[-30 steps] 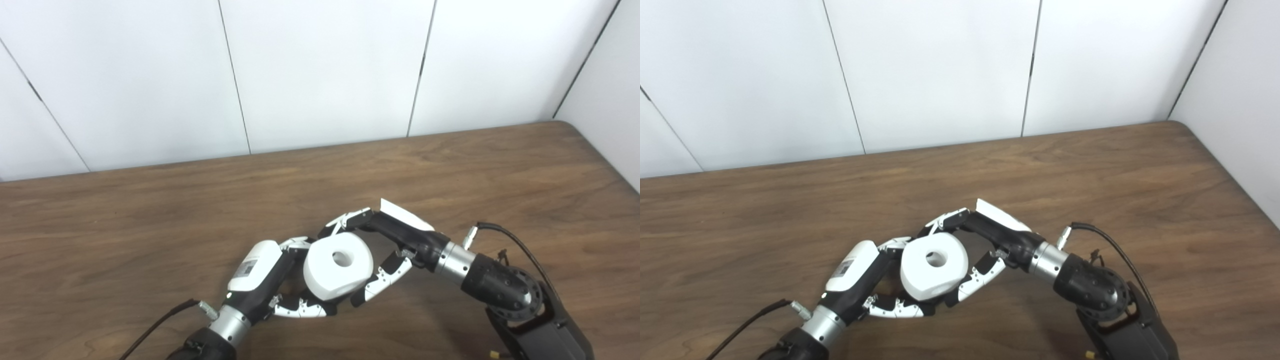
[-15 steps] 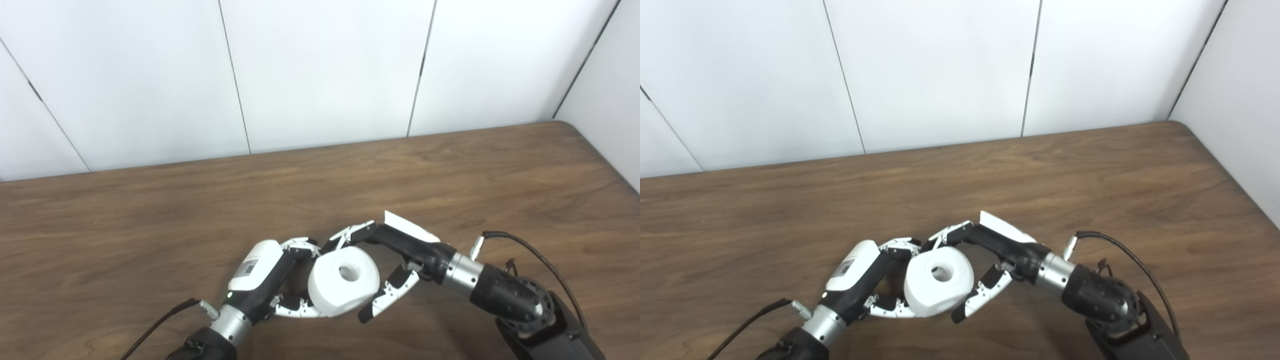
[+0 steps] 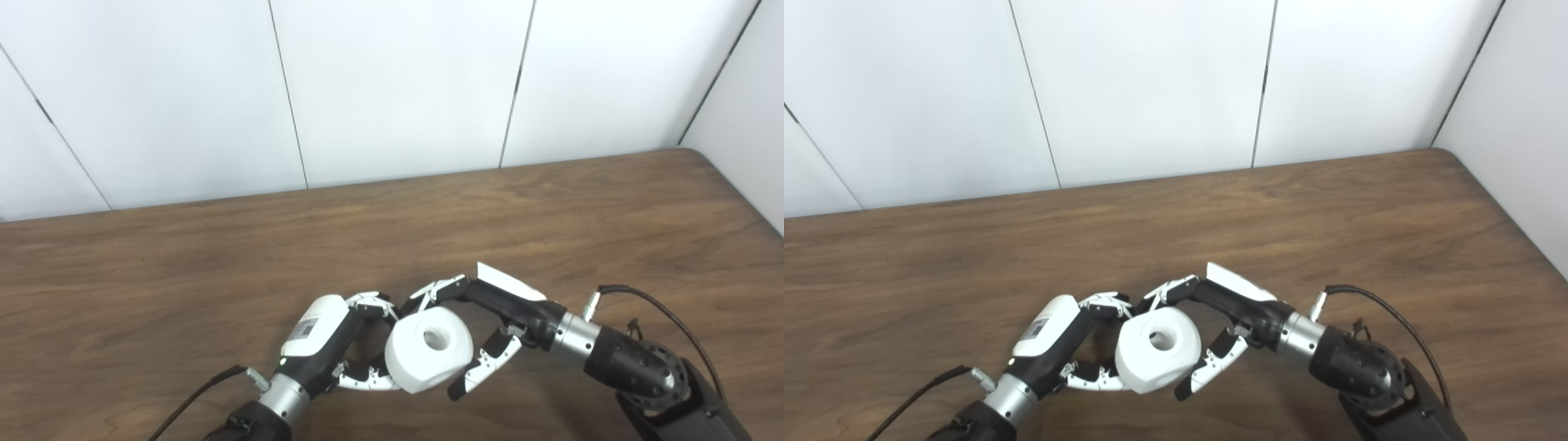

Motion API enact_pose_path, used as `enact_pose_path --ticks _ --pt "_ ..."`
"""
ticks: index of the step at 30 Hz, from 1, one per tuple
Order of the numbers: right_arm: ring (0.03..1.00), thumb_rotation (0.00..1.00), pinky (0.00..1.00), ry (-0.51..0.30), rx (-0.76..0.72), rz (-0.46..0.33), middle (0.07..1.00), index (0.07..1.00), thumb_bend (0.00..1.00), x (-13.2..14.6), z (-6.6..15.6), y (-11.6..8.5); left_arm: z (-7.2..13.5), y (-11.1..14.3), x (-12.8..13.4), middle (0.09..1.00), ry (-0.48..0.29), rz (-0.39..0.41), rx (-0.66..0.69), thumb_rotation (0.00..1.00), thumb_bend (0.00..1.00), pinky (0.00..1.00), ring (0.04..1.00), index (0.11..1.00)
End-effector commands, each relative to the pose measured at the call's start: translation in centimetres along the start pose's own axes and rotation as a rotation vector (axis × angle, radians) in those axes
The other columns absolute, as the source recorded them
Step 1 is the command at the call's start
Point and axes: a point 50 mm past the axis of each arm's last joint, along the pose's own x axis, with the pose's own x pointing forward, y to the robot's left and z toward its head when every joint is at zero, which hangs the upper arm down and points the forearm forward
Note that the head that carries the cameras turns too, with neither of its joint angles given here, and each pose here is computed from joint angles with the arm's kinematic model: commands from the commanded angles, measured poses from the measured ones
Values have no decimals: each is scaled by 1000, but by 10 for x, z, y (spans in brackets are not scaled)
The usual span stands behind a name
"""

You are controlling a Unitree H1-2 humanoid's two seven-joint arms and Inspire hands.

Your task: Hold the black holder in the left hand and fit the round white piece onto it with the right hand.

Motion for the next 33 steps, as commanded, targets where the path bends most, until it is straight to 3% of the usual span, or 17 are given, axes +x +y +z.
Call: enact_pose_path --ticks 1,18,33 --pt "790 141 720 -66 -64 -43 737 487 512 10 11 -13 1 -8 -4 714 2 -43 -5 72 522 736 847 495" --pt "759 136 674 -157 -112 -101 712 487 512 21 10 -17 -1 -15 -5 709 6 -37 -15 70 522 737 842 494" --pt "761 137 657 -102 -123 -53 712 486 514 11 6 -11 8 -13 -2 716 2 -37 -16 72 522 741 844 495"
